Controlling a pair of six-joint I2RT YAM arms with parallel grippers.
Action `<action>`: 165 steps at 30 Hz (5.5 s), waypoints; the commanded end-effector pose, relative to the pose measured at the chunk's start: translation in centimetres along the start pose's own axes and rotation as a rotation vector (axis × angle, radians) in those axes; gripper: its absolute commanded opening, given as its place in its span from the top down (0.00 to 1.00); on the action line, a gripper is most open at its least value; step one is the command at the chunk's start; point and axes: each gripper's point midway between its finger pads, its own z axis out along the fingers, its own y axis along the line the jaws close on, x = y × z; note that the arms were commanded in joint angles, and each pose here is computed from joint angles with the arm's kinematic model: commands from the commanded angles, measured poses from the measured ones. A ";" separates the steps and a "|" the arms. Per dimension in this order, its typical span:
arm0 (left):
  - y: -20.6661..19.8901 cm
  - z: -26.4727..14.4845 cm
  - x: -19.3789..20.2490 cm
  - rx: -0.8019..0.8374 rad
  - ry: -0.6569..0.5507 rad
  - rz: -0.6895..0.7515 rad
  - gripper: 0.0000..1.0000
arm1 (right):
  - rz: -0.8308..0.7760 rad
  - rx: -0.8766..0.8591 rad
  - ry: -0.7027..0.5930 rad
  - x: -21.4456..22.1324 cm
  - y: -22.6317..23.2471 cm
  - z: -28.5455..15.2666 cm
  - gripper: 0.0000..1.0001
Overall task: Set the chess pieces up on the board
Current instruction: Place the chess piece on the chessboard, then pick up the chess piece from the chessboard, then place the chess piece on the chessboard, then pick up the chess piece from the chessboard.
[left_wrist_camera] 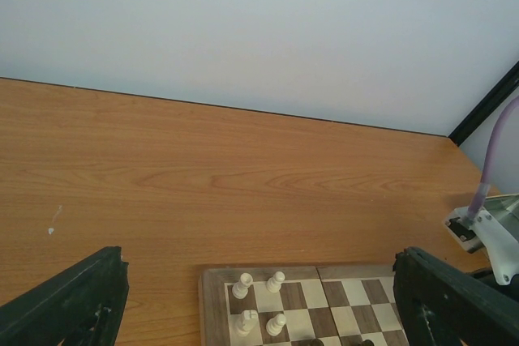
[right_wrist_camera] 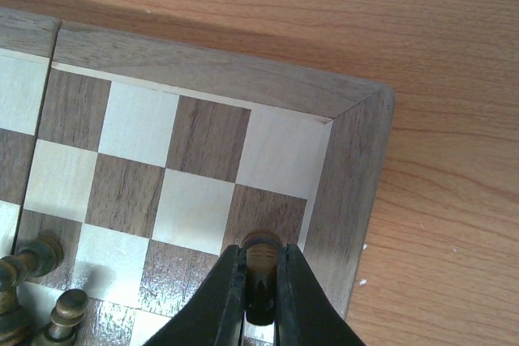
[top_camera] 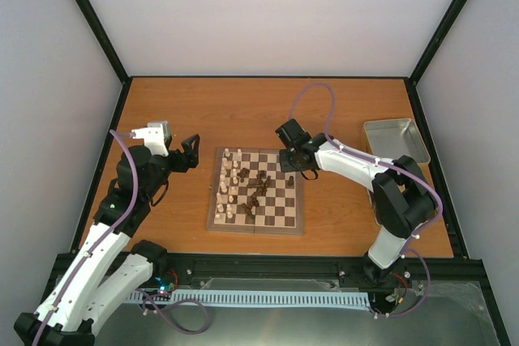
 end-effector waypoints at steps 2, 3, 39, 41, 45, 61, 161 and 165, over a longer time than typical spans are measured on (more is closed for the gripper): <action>-0.2 -0.1 -0.6 0.003 -0.024 0.003 0.10 | -0.013 0.020 0.012 0.2 -0.5 1.3 0.94; -0.1 -0.1 -0.5 0.001 -0.021 0.003 0.10 | -0.015 0.022 0.012 0.2 -0.5 1.4 0.93; 0.0 -0.7 -1.1 -0.005 -0.052 -0.002 0.10 | -0.121 -0.156 -0.016 -0.9 8.0 -3.2 0.63; 0.0 -0.7 -1.1 -0.006 -0.052 -0.002 0.10 | -0.139 -0.161 0.009 -0.4 8.6 -2.4 0.64; 0.0 -0.7 -1.1 -0.004 -0.050 0.000 0.10 | -0.157 -0.180 0.051 0.4 9.5 -1.3 0.71; 0.1 -1.0 -1.4 -0.010 -0.069 -0.003 0.10 | -0.195 -0.179 0.100 0.9 10.6 0.8 0.78; 0.5 -1.3 -1.6 -0.029 -0.080 -0.011 0.10 | -0.320 -0.119 0.008 -0.8 15.8 -0.4 0.59; 0.5 -1.4 -1.6 -0.030 -0.079 -0.009 0.10 | -0.330 -0.088 0.032 -0.3 15.9 0.6 0.59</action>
